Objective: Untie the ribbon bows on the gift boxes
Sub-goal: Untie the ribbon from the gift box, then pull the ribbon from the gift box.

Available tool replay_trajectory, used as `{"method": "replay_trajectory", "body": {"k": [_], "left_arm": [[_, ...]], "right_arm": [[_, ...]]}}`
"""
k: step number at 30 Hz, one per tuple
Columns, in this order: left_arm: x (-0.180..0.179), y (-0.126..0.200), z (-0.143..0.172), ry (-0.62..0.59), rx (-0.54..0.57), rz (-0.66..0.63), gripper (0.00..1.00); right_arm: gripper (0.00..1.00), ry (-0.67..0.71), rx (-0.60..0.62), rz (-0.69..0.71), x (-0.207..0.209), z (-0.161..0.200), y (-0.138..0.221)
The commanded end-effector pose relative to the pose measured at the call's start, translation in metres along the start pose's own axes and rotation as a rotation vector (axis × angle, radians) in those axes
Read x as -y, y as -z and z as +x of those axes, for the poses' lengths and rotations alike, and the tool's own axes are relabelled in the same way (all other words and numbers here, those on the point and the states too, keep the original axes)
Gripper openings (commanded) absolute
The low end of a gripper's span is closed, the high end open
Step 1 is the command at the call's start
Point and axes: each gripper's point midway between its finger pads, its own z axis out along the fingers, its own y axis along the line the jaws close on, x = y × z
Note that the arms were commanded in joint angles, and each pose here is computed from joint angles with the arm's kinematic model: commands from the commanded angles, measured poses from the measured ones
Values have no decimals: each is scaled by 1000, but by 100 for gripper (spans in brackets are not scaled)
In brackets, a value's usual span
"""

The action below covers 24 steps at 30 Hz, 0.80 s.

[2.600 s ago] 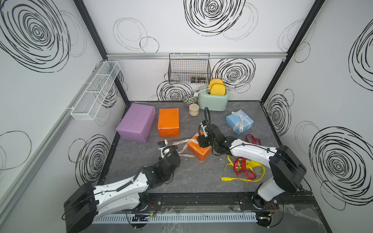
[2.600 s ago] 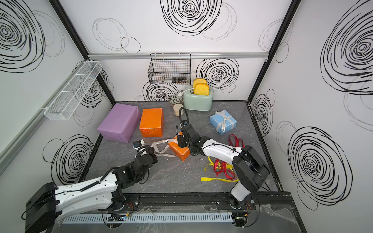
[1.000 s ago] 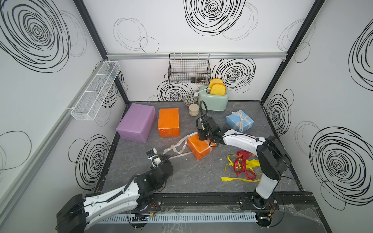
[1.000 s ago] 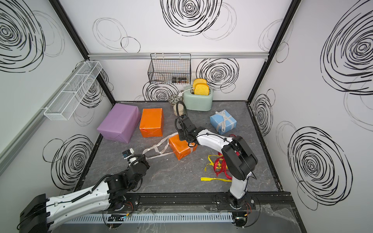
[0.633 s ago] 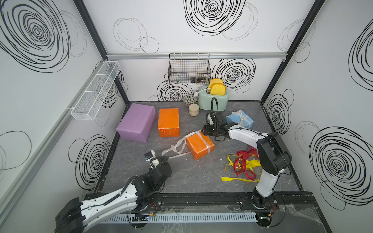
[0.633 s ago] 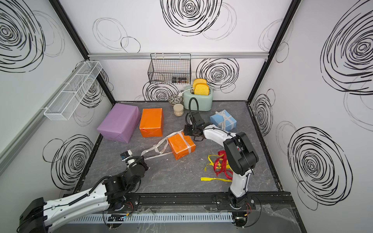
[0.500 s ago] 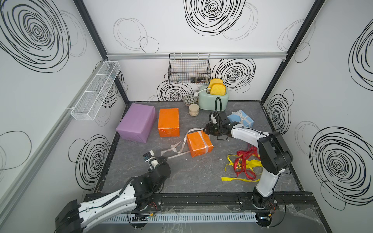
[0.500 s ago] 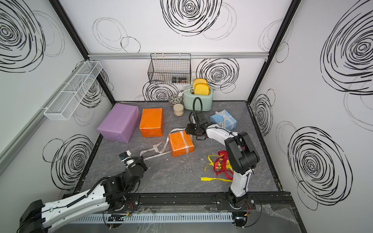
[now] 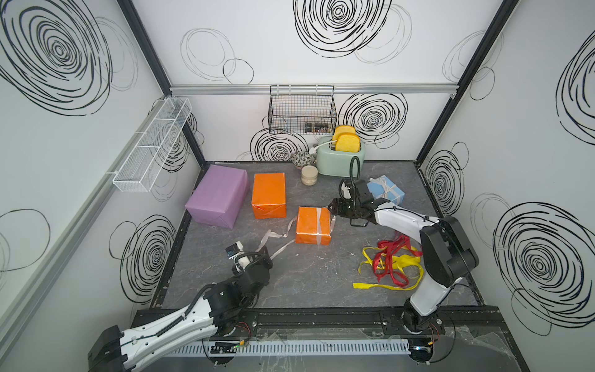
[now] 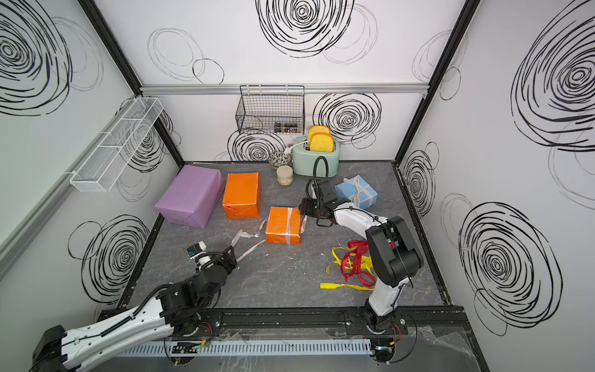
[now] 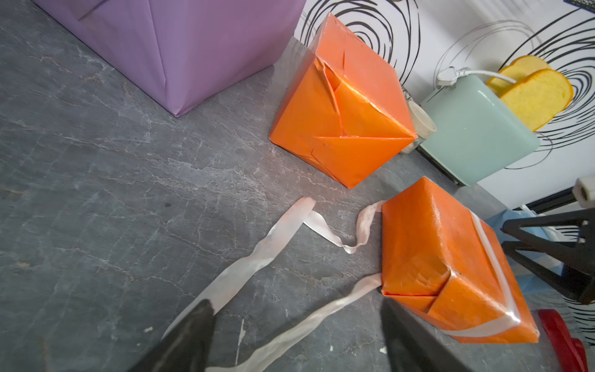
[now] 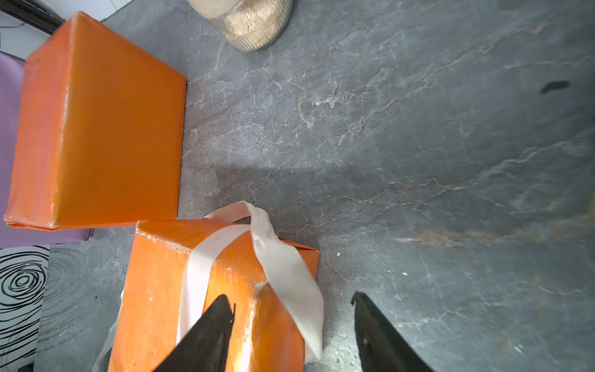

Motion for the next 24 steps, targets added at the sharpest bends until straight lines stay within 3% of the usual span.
{"method": "replay_trajectory", "body": {"k": [1, 9, 14, 18, 21, 24], "left_arm": [[33, 11, -30, -9, 54, 71, 96], [111, 28, -73, -130, -12, 225, 96], [150, 21, -91, -202, -212, 319, 96], [155, 8, -94, -290, -349, 349, 96], [136, -7, -90, -356, -365, 266, 96], [116, -19, -74, -348, -344, 233, 96]], "right_arm": [[63, 15, 94, 18, -8, -14, 24], [59, 128, 124, -37, -45, -2, 45], [54, 246, 16, 45, -69, 29, 28], [49, 298, -46, 115, -73, 47, 11], [48, 318, -70, 184, -66, 53, 1], [46, 326, -76, 253, -55, 55, -5]]}}
